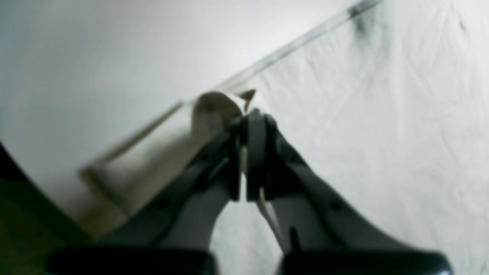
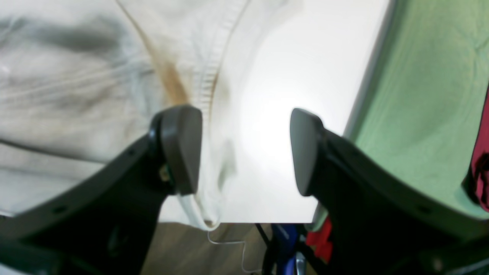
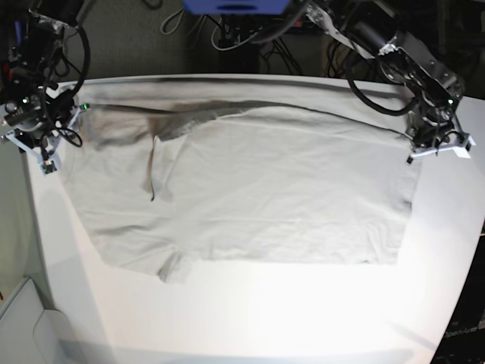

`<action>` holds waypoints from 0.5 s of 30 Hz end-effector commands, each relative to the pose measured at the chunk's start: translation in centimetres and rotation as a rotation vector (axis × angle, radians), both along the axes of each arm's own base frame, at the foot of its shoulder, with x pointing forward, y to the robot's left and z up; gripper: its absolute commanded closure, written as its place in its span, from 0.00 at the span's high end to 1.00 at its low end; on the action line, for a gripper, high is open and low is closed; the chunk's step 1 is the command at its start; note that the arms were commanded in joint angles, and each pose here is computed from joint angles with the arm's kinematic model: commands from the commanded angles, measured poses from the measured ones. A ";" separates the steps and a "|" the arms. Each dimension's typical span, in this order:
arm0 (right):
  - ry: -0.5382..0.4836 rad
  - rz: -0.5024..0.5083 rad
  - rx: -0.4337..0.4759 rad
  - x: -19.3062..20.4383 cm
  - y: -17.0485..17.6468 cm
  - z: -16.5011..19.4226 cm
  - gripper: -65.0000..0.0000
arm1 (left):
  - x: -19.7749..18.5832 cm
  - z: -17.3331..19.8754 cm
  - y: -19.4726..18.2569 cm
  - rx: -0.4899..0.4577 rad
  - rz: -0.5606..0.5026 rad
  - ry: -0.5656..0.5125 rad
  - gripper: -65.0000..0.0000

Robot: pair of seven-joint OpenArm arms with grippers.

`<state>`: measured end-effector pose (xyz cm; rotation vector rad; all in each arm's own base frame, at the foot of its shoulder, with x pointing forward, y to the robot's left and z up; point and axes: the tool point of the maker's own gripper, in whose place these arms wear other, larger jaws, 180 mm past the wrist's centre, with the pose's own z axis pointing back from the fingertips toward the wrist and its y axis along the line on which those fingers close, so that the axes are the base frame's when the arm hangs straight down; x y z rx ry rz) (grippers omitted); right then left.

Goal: Layout the t-shirt on the table in an organized manner, then fold the t-shirt properly
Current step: 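Move the left gripper along the shirt's side edge toward the hem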

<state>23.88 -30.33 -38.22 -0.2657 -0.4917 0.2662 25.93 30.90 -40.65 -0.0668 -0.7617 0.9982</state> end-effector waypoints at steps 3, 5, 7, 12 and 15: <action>-0.036 -0.001 -0.017 0.7 -0.5 1.1 0.57 | 0.9 0.5 0.0 -0.030 0.024 -0.049 0.00; -0.036 -0.001 -0.017 0.7 -0.5 1.1 0.57 | 1.1 0.4 -0.2 -0.042 0.025 -0.057 0.00; -0.036 0.000 -0.017 0.7 -0.5 1.0 0.57 | 1.2 0.6 -0.2 -0.042 0.026 -0.064 0.05; -0.037 0.001 -0.016 0.7 -0.5 1.1 0.57 | 1.3 1.0 0.0 -0.033 0.029 -0.073 0.35; -0.039 0.001 -0.016 0.8 -0.5 1.1 0.57 | 1.3 1.0 0.0 -0.033 0.029 -0.073 0.52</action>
